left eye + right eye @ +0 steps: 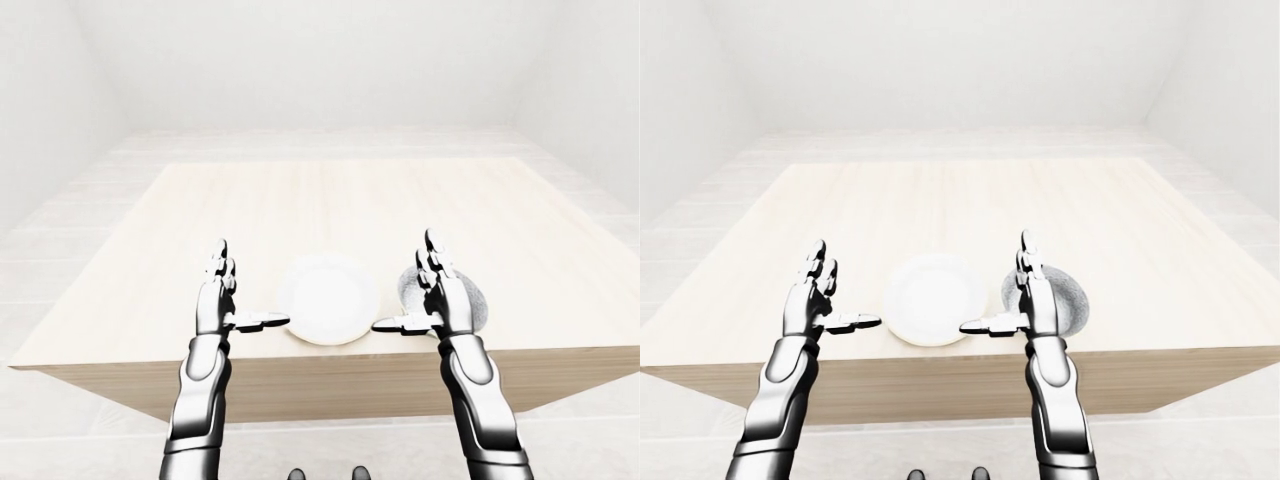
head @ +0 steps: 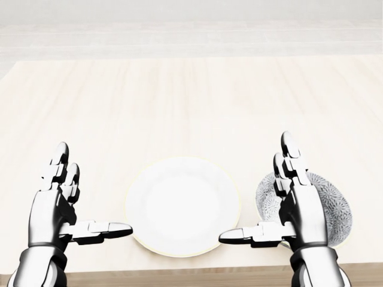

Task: Put the bowl on the plate.

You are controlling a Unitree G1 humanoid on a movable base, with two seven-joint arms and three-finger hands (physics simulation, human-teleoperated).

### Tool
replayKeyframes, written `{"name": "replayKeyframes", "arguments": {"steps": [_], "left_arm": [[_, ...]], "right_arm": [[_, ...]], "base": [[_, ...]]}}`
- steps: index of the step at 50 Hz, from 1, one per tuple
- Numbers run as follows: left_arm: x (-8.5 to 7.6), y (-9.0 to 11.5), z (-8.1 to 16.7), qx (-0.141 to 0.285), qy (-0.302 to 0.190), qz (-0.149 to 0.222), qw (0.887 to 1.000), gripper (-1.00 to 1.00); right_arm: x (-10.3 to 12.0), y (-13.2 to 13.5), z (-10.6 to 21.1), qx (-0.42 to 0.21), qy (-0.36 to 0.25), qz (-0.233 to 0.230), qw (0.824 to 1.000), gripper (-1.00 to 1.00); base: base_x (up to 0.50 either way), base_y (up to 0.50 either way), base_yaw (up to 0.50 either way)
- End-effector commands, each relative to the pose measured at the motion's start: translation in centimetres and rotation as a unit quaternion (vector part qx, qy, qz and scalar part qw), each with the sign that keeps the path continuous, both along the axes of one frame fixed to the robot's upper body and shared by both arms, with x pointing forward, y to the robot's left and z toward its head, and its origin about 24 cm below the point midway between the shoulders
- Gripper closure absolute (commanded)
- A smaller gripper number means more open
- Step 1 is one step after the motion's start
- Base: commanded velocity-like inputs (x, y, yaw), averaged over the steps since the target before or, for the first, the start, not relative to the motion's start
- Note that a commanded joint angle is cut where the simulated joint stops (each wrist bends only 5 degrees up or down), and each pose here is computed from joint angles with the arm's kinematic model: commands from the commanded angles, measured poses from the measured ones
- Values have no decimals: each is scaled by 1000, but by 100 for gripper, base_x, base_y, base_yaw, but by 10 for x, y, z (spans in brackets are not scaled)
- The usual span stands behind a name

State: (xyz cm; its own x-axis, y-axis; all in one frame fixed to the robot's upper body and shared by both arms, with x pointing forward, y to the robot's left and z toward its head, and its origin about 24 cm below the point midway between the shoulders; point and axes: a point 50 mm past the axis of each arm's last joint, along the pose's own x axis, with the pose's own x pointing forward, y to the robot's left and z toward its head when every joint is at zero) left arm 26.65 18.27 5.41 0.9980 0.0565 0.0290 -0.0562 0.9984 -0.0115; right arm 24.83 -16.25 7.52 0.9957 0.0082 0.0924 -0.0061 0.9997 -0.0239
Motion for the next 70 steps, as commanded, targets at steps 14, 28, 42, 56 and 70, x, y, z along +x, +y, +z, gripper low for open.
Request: {"name": "replayKeyframes", "arguments": {"steps": [14, 28, 42, 56, 70], "left_arm": [[-2, 0, 3, -5, 10, -8, 1000, -100], [-10, 1, 12, 2, -10, -14, 1000, -100], [-8, 5, 11, 5, -7, -12, 1000, -100], [-6, 7, 12, 4, -7, -12, 1000, -100], [-7, 8, 14, 13, -11, -11, 1000, -100]], "right_arm": [[-8, -2, 11, -3, -25, -4, 1000, -100], [-19, -7, 31, -44, -65, -35, 996, -100], [-38, -4, 63, -217, -130, -62, 965, -100], [-40, -9, 64, -295, -119, -103, 942, -100], [-31, -10, 59, -334, -104, -99, 932, -100]], "base": [[0, 8, 0], [0, 0, 0], [0, 0, 0], [0, 0, 0], [0, 0, 0]]}}
